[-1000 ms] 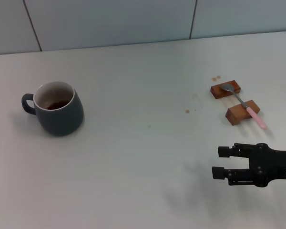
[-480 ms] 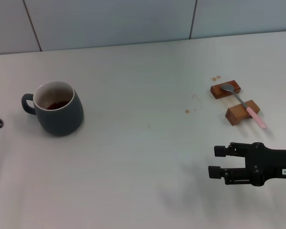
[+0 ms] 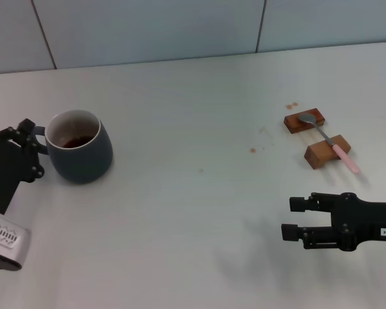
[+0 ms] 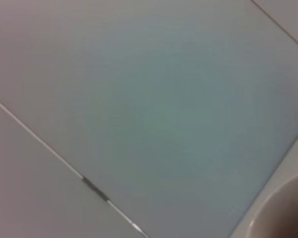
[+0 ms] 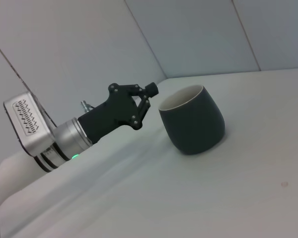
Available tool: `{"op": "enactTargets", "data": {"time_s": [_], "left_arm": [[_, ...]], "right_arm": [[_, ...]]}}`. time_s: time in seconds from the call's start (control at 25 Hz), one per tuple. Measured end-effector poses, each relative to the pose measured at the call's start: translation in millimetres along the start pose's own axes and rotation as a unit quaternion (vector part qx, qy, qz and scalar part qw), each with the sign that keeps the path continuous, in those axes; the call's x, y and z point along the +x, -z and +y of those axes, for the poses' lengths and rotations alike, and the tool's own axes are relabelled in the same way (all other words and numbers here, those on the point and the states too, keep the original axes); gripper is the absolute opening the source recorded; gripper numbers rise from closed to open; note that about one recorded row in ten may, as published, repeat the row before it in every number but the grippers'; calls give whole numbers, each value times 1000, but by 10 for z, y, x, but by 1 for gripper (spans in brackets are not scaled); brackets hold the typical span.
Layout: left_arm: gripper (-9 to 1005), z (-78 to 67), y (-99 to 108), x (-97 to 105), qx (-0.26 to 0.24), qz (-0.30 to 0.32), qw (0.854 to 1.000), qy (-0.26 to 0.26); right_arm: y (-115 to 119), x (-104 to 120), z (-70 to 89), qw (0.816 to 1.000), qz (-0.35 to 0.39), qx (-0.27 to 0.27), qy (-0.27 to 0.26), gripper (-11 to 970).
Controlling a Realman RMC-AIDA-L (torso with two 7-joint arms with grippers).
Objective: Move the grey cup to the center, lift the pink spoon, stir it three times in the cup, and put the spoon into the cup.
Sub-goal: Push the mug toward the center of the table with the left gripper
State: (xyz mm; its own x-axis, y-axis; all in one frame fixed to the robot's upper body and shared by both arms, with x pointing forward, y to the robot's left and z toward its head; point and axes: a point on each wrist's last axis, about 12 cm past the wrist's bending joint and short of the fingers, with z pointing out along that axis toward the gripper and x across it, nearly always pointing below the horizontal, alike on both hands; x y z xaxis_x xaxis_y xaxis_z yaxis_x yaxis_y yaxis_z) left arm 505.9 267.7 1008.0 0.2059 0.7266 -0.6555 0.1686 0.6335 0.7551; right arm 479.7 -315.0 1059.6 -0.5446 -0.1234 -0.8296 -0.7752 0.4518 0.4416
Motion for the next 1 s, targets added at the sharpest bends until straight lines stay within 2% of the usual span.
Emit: {"op": "enactTargets", "data": {"time_s": [0.32, 0.76, 1.0], "left_arm": [[-2, -43, -89, -5, 21, 13, 1000, -5], [-2, -95, -223, -122, 52, -18, 998, -21], [-2, -178, -310, -233, 88, -44, 995, -24]], "right_arm": [[2, 20, 3, 1000, 5, 0, -2, 801], [-20, 28, 4, 1000, 15, -4, -2, 801], [-59, 32, 12, 1000, 24, -13, -2, 802]]}}
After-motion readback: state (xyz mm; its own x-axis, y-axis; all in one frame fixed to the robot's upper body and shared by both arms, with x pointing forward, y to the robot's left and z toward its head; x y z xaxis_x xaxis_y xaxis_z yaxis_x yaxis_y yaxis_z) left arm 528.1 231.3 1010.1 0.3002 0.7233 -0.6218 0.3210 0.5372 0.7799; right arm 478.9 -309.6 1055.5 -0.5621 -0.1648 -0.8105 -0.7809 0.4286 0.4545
